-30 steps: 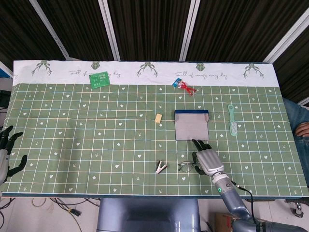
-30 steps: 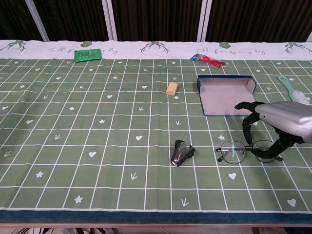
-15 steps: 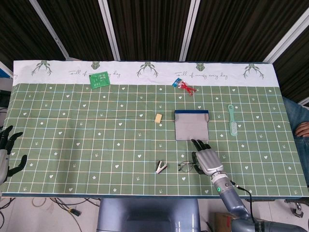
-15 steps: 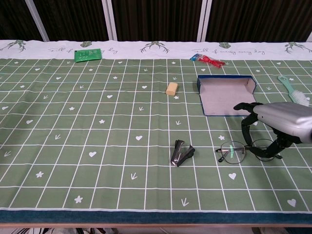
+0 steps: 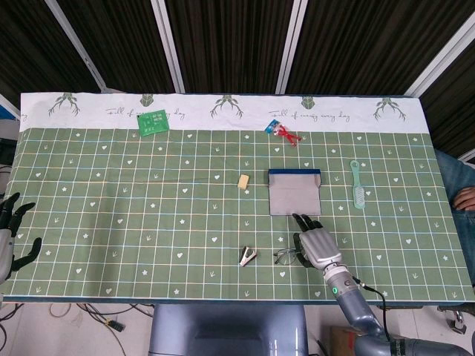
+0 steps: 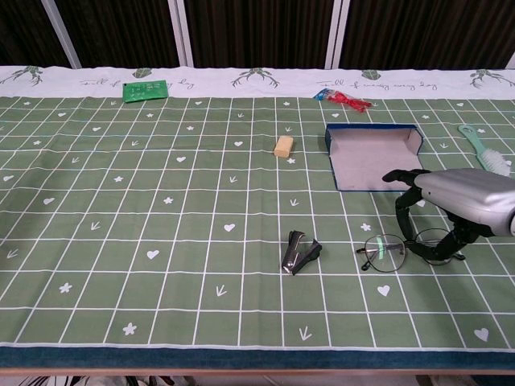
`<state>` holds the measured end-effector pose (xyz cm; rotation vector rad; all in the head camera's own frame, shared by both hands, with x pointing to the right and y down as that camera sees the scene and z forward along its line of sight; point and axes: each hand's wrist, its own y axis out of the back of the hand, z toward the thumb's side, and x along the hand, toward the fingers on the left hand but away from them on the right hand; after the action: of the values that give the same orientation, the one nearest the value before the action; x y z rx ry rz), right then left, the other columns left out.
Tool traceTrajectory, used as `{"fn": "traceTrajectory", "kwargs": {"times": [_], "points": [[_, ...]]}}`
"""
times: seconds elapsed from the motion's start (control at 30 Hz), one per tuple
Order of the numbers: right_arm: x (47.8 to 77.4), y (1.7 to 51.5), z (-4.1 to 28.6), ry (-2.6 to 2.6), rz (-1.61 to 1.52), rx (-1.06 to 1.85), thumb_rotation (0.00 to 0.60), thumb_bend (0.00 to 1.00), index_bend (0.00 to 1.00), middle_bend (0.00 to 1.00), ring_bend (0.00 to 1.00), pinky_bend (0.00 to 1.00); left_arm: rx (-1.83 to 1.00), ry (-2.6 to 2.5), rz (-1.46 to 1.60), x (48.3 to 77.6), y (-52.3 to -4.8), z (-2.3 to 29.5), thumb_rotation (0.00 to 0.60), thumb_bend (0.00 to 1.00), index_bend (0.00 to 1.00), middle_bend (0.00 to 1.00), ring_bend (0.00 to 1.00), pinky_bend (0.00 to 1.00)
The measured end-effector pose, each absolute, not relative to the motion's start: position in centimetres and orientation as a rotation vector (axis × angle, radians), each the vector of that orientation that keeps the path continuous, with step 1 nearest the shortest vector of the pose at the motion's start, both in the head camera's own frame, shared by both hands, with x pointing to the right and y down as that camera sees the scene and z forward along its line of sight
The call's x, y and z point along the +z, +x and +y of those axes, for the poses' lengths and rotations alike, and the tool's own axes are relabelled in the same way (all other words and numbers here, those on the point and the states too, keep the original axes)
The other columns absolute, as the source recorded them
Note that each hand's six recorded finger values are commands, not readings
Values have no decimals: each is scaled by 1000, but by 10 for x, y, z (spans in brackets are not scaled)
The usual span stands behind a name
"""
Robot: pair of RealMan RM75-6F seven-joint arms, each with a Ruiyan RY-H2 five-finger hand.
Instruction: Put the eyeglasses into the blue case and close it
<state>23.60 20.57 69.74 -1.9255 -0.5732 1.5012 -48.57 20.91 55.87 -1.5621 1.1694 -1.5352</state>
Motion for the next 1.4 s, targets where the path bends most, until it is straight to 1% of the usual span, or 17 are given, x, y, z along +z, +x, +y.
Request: {"fn": "traceTrajectory", "kwargs": {"times": [0.63, 0.9, 1.1, 1.4], "points": [[698, 233, 205, -1926, -555, 1509, 600, 467, 598, 26, 42, 193, -1535, -1562, 1171, 559, -486, 209, 600, 384, 151, 0, 0, 0], [697, 232, 204, -1930, -554, 1507, 600, 509, 605, 26, 43, 193, -1535, -1562, 1172, 559, -486, 209, 600, 384, 151, 0, 0, 0], [696, 232, 203, -1937, -549, 1509, 600, 511, 608, 26, 43, 193, -1535, -1563, 1172, 559, -486, 209, 600, 384, 151, 0, 0, 0], [688, 231, 192, -1941, -577, 1484, 600, 511, 609, 26, 42, 193, -1533, -1564, 1175, 558, -485, 209, 600, 384, 151, 0, 0, 0]]}}
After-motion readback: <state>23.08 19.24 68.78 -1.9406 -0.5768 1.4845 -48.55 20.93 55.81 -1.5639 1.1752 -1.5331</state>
